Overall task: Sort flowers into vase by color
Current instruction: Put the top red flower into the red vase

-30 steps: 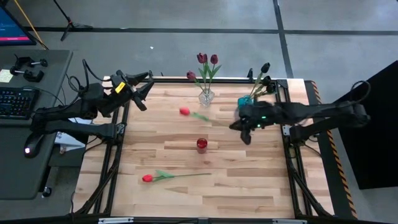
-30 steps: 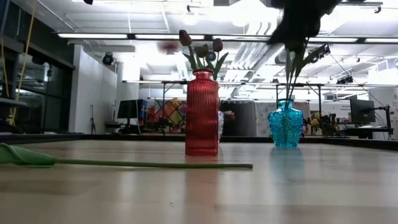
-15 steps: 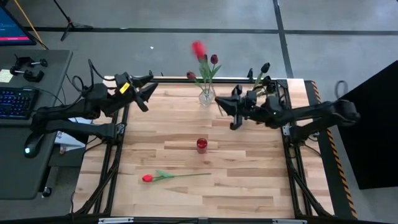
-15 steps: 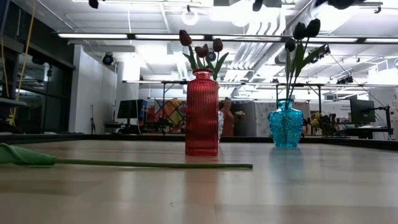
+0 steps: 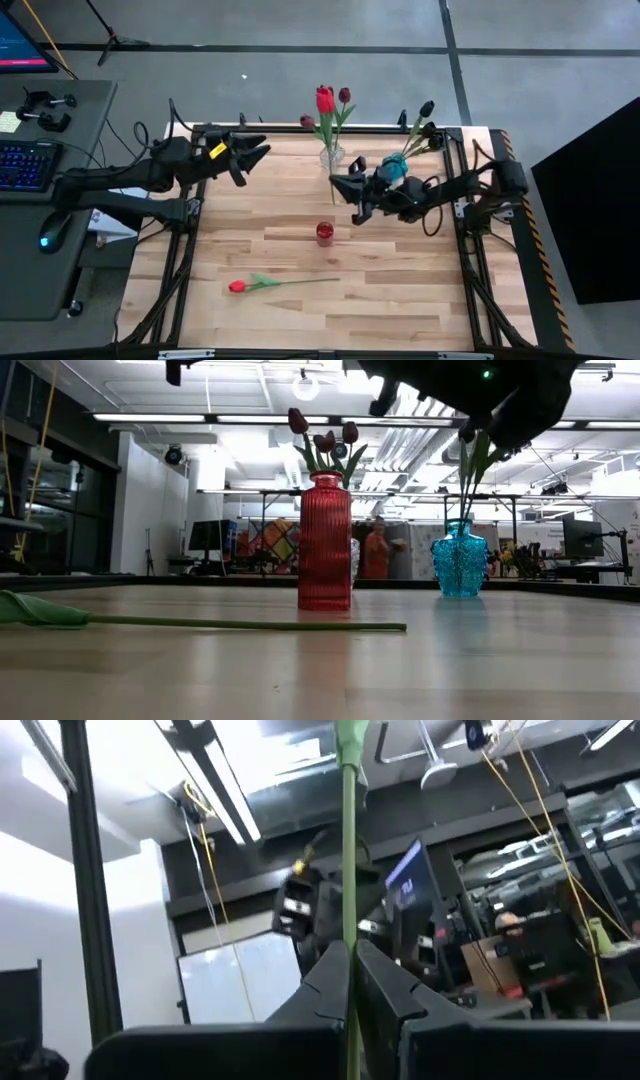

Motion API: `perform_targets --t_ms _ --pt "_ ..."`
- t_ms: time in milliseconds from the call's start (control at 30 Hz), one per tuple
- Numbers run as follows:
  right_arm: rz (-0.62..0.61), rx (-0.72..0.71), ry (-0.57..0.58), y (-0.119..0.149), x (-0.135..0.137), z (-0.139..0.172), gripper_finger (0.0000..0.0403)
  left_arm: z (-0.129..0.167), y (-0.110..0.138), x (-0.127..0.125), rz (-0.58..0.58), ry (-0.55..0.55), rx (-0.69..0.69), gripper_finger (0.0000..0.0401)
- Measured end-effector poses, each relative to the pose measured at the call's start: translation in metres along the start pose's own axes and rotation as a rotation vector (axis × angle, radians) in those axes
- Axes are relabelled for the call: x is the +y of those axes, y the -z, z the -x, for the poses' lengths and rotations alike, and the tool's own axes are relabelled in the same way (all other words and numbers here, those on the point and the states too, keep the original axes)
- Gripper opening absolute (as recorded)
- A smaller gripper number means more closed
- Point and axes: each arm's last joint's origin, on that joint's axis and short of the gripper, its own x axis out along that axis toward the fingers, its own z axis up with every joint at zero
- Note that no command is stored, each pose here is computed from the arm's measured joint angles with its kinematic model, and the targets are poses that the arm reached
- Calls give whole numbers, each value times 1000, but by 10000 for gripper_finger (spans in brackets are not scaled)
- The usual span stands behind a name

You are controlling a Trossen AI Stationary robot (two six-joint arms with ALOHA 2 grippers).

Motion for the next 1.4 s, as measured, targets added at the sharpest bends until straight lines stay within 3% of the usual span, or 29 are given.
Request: perform_targets --t_ms 467,667,1067,1400 --pt "32 113 -29 21 10 24 0 4 8 -16 89 87 43 207" --pt "30 121 -34 23 15 27 0 4 12 -20 129 58 50 207" --pt "31 130 -51 26 28 30 0 -32 61 -31 122 -9 212 207" --pt "-58 132 -46 25 25 29 0 -43 78 -38 137 94 305 207"
